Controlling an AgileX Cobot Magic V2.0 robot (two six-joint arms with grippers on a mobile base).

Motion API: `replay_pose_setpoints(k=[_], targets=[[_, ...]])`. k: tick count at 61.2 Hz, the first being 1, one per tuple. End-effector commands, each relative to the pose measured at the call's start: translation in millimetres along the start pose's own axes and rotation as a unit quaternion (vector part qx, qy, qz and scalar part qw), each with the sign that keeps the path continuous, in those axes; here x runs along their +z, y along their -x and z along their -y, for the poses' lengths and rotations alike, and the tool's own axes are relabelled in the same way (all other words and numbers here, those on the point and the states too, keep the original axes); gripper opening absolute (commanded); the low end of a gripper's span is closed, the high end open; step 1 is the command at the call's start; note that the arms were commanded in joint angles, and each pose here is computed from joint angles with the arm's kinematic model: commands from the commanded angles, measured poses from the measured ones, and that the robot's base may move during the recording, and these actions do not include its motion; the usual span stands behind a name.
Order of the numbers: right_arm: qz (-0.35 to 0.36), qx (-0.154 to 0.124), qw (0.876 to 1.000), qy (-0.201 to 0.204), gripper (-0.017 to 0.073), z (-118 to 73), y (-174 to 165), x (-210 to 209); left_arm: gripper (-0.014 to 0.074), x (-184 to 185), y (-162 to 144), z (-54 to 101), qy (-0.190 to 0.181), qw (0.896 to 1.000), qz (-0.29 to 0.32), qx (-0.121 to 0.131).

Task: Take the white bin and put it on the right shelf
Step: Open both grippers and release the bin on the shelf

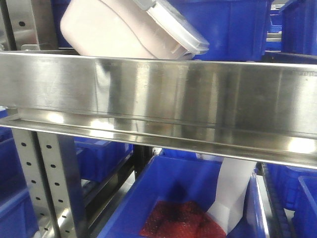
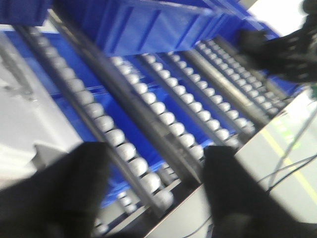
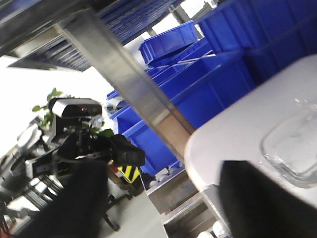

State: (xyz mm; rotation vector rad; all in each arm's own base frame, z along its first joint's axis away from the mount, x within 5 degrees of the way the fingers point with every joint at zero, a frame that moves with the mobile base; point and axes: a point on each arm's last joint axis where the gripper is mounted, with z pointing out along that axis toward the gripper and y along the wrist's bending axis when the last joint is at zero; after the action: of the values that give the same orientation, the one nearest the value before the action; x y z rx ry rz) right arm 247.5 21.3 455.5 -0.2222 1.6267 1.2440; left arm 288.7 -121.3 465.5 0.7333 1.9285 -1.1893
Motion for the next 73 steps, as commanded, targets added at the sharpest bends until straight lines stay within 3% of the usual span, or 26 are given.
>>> replay_pose_setpoints(k=[1,6,8,15,20,27,32,37,45,53,73], targets=[[0.023,-0.052,0.998,0.021,0.0276,-36.7,7.6,-9.5,0.0043,-22.5,1.8,46.9,-0.039,0.998,-0.009,0.044],[0.01,-0.087,0.996,-0.016,0.0078,-45.5,3.1,-14.5,-0.0138,-31.1,-1.0,56.7,-0.013,0.997,-0.015,0.068],[0.007,-0.095,0.995,-0.032,0.0051,-48.1,1.9,-16.4,-0.0121,-33.5,-2.2,58.3,-0.001,0.997,-0.02,0.075],[-0.011,-0.131,0.985,-0.111,0.007,-57.5,-5.1,-26.8,-0.0118,-43.9,-8.7,60.5,0.069,0.993,-0.047,0.085],[-0.024,-0.152,0.972,-0.176,0.007,-64.2,-11.2,-37.3,-0.0118,-52.9,-14.0,58.3,0.135,0.984,-0.068,0.09],[-0.02,-0.171,0.948,-0.267,0.007,-71.2,-20.5,-54.7,-0.0118,-67.8,-21.0,52.7,0.24,0.963,-0.076,0.097],[-0.009,-0.175,0.931,-0.322,0.007,-71.3,-30.6,-67.0,-0.0118,-78.0,-28.7,45.8,0.314,0.942,-0.067,0.1],[-0.001,-0.18,0.912,-0.368,0.007,-70.1,-44.8,-79.4,-0.0118,-85.5,-41.0,43.4,0.358,0.926,-0.054,0.104],[-0.002,-0.198,0.89,-0.412,0.007,-63.2,-74.9,-95.0,-0.0118,-86.5,-68.2,38.2,0.38,0.918,-0.022,0.108],[0.023,-0.21,0.876,-0.433,0.007,-55.4,-108.7,-108.2,-0.0118,-88.5,-101.2,34.6,0.402,0.908,0.031,0.117],[0.15,-0.275,0.841,-0.441,0.007,-64.1,-164.6,-137.7,-0.0118,-109.0,-180.9,49.8,0.444,0.86,0.181,0.172]])
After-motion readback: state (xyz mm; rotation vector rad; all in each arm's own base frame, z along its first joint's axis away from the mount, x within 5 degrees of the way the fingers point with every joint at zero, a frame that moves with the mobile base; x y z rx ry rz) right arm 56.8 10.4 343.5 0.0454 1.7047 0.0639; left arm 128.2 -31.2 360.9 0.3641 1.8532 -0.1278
